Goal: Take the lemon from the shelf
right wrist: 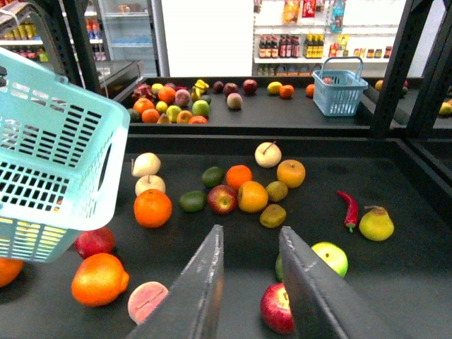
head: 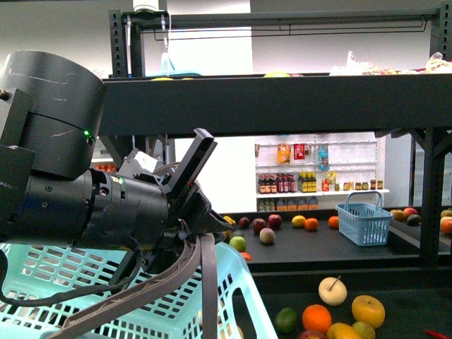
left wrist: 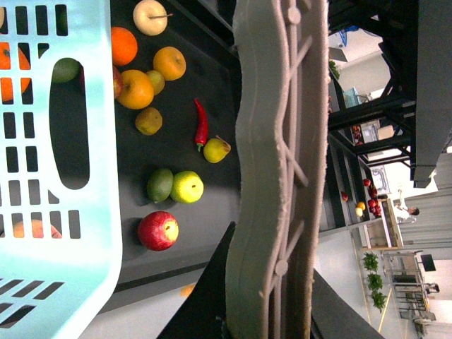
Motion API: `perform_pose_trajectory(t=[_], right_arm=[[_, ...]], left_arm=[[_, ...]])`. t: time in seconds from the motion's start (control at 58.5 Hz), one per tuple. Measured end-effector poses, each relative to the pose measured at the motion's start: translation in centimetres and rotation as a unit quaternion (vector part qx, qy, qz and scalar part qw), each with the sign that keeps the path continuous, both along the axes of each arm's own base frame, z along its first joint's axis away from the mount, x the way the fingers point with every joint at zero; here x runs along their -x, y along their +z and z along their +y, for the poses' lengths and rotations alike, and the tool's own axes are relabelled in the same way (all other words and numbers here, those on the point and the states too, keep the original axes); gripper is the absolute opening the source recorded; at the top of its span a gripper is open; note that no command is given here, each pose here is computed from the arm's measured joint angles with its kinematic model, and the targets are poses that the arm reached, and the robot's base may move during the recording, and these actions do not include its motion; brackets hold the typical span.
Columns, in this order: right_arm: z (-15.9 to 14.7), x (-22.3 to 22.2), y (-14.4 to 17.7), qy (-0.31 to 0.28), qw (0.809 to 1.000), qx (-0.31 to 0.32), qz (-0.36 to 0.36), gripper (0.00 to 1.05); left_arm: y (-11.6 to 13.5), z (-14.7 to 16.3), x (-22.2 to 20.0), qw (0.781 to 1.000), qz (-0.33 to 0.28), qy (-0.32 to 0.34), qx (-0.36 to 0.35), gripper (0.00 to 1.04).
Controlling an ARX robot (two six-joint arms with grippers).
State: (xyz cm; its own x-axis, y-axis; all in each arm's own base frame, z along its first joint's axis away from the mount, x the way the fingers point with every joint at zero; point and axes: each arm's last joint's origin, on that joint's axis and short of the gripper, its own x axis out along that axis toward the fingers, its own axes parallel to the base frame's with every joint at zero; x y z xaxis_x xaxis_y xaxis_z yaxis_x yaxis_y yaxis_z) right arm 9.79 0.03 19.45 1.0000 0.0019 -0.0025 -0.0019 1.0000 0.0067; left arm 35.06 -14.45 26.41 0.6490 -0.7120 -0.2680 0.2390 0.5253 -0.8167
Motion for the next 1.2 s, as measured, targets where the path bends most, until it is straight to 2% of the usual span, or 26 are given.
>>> perform_pose_trajectory(t=[0.068, 0.615, 0.906, 0.991, 1.197], right_arm=[[0.0, 0.0, -0.4, 0.0, 1.0, 0.0, 0.002, 0.02], [0.0, 0.0, -2.7, -0.001, 1.0, 0.002, 0.0, 0.03], [0.0, 0.1, -2.6, 0.0, 1.0, 0.002, -0.005, 0.03], [0.0, 0.1, -2.6, 0.0, 1.0, 0.002, -0.005, 0.14], [0.0, 0.1, -2.6, 0.0, 1.0, 0.002, -0.005, 0.5]], left_arm=[[0.0, 0.0, 0.0, 1.0, 0.0, 0.0, 0.0, 0.11], [0.0, 0.0, 0.0, 1.0, 0.0, 0.0, 0.0, 0.11], [0.0, 0.0, 0.0, 1.0, 0.0, 0.0, 0.0, 0.11], [0.0, 0.0, 0.0, 1.0, 0.0, 0.0, 0.0, 0.11], [0.0, 0.0, 0.0, 1.0, 0.0, 0.0, 0.0, 0.11]])
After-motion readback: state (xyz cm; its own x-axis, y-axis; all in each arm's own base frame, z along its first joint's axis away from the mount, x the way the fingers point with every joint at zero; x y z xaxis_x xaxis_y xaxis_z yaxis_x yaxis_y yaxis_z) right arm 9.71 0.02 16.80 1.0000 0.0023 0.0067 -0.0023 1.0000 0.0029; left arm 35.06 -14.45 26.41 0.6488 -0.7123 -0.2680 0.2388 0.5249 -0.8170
